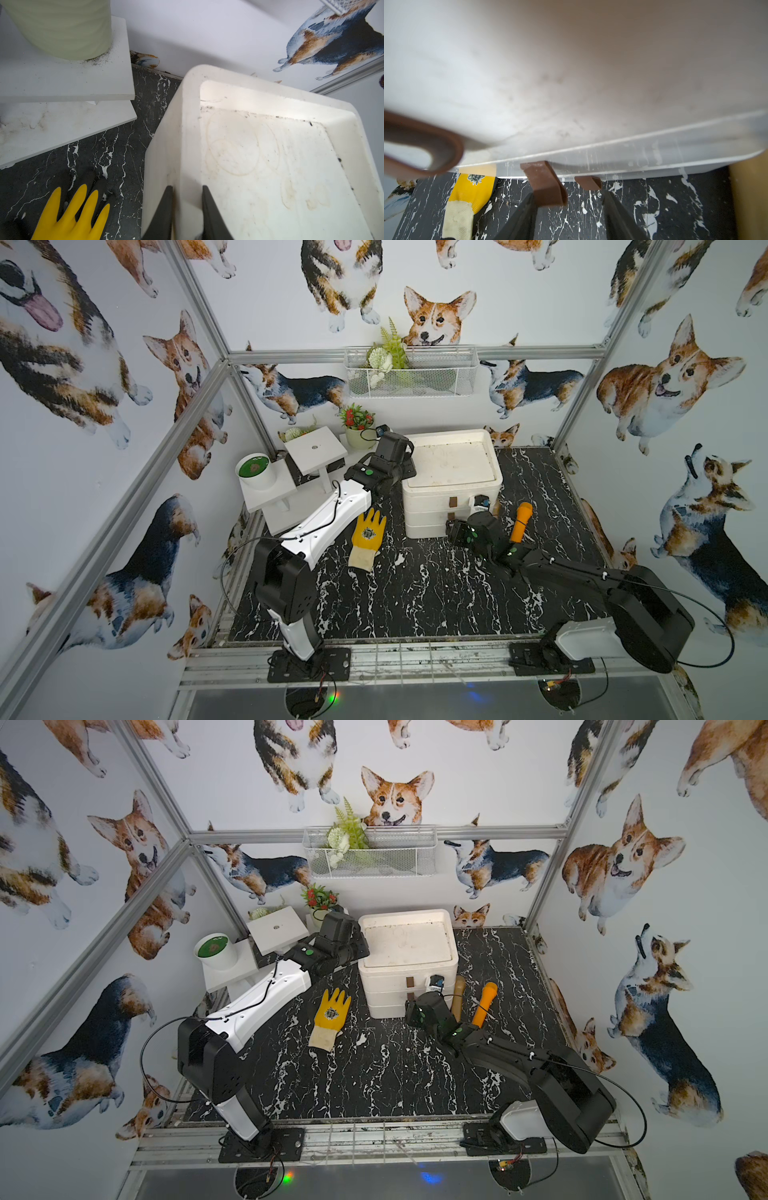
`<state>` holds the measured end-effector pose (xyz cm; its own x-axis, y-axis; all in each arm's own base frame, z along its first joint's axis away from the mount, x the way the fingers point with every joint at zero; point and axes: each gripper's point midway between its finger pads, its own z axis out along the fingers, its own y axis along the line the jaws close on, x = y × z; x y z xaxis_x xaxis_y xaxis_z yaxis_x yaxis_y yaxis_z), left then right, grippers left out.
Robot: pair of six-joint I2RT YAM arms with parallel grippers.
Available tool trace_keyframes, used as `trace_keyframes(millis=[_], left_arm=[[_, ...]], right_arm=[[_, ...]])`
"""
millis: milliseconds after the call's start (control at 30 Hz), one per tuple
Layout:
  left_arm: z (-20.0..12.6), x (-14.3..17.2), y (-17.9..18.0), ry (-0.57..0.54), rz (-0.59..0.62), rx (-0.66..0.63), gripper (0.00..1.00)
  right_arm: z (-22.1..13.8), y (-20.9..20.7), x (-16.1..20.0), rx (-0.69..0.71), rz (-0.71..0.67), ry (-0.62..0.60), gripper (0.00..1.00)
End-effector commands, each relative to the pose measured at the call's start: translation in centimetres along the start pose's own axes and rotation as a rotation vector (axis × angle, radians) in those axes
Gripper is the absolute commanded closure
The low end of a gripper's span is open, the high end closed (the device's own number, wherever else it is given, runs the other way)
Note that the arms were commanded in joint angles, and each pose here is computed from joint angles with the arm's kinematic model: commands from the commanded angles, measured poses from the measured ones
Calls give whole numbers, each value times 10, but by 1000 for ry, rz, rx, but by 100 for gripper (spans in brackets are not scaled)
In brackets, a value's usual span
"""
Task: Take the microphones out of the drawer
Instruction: Open the drawer in the storage box.
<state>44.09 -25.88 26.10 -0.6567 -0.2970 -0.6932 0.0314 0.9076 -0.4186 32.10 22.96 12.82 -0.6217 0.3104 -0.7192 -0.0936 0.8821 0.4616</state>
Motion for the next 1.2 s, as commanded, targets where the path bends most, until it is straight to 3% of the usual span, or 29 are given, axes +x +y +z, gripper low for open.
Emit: trace_keyframes(millis=[0,133,233,333,933,1167], left_arm=[[3,50,23,205,1,-69,97],[3,50,23,207,-1,-70,97],[3,51,24,207,-2,-71,97],[3,51,24,205,-5,-71,97],[12,35,26,123,-89,-108,97],[15,34,26,112,-105,-110,97]], right_arm=[[0,16,-24,-66,44,-107,47],[1,23,-28,-104,45,-121,60],[1,25,-29,-106,32,-119,91],[2,25,-27,-98,24,-104,100],[-28,13,15,-125,-36,101,100],[-43,30,21,-204,-44,182,100]])
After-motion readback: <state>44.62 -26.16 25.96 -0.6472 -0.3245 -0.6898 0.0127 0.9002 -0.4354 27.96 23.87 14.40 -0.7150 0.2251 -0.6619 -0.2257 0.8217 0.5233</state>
